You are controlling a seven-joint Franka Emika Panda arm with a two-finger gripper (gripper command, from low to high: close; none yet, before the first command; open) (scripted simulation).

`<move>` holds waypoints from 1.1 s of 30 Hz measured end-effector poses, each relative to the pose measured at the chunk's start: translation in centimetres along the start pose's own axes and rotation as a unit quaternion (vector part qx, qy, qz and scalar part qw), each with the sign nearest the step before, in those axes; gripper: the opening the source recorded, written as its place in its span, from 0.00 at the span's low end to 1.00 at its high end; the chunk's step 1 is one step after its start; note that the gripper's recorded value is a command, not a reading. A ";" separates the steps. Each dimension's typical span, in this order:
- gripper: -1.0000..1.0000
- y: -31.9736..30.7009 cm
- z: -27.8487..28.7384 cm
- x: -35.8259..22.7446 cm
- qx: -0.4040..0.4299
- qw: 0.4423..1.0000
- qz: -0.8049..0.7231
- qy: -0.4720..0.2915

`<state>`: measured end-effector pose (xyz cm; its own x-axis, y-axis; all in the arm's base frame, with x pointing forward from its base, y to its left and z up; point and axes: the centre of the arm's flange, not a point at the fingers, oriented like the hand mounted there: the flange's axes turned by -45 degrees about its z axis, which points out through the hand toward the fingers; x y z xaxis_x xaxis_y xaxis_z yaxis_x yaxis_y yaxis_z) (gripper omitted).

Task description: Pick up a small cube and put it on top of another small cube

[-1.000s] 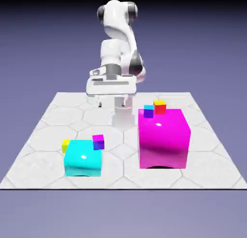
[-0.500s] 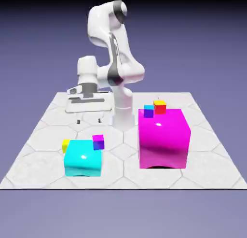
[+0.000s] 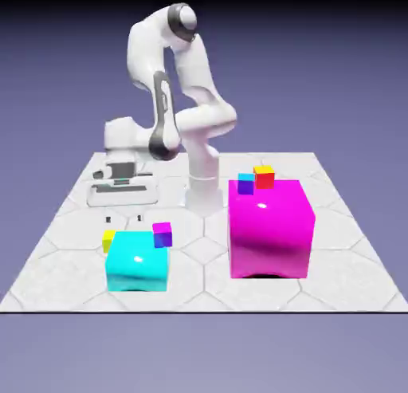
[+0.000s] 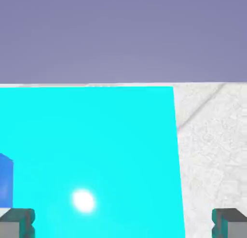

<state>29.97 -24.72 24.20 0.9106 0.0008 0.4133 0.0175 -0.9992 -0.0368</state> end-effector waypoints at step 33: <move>0.00 5.1 8.0 -10.5 -0.017 0.998 -0.006 -0.066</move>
<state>23.82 -29.48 12.46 0.9569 0.0162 0.2901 0.0169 -0.9999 0.0000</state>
